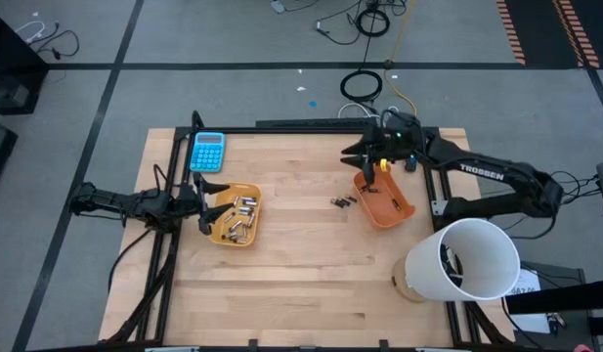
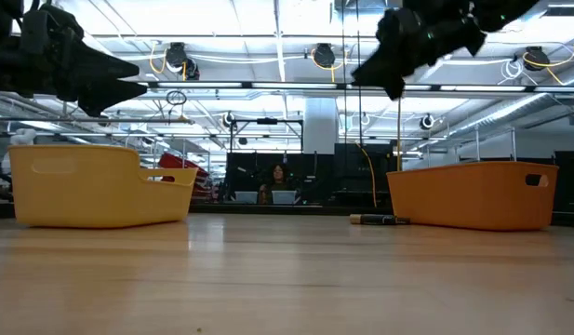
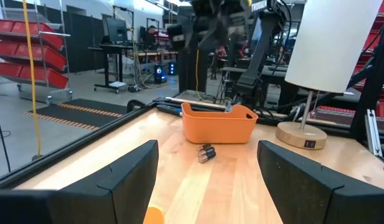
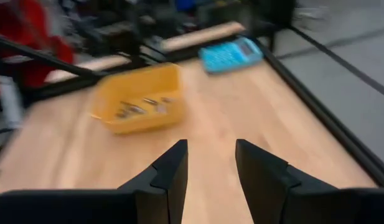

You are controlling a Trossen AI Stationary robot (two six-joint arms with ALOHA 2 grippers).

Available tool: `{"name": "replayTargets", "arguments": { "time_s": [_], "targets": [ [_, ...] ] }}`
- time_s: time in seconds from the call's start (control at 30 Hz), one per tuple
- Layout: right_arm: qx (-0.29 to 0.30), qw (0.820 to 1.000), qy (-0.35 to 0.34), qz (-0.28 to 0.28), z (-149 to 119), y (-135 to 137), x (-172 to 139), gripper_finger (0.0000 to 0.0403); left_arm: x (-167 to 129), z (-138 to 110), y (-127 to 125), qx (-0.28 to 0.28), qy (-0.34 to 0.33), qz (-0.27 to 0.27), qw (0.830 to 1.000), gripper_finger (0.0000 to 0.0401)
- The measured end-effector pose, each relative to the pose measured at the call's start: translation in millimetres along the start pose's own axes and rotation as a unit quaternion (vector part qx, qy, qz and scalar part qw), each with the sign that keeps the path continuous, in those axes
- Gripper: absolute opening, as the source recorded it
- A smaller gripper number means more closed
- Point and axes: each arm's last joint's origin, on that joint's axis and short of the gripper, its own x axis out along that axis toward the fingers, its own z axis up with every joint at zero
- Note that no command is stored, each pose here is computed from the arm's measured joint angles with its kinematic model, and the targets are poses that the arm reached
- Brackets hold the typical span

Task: Sort batteries
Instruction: Put the black battery into the orange bin

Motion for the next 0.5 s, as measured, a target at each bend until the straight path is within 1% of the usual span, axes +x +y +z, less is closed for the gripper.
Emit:
{"name": "replayTargets", "arguments": {
  "time_s": [0.1, 0.2, 0.27, 0.3, 0.43, 0.47, 0.5],
  "targets": [
    [-0.012, 0.998, -0.016, 0.06, 14, 12, 2, 0.0125, 0, 0, 0, 0.0, 0.0, 0.0, 1.0, 0.0281],
    [-0.022, 0.992, -0.027, 0.123, 26, 24, 0, 0.0125, 0, 0, 0, 0.0, 0.001, -0.003, 1.0, 0.0281],
    [-0.011, 0.987, -0.031, 0.16, 33, 30, -2, 0.0125, 0, 0, 0, 0.0, 0.001, -0.003, 1.0, 0.0281],
    [-0.002, 0.985, -0.032, 0.169, 36, 32, -3, 0.0125, 0, 0, 0, 0.0, 0.001, -0.003, 1.0, 0.0281],
    [0.046, 0.985, -0.028, 0.167, 41, 35, -4, 0.0125, 0, 0, 0, 0.0, 0.001, -0.003, 1.0, 0.0281],
    [0.053, 0.986, -0.031, 0.152, 42, 34, -4, 0.0125, 0, 0, 0, 0.0, 0.001, -0.003, 1.0, 0.0281],
    [0.058, 0.99, -0.036, 0.124, 43, 33, -4, 0.0125, 0, 0, 0, 0.0, 0.001, -0.003, 1.0, 0.0281]
  ]
}}
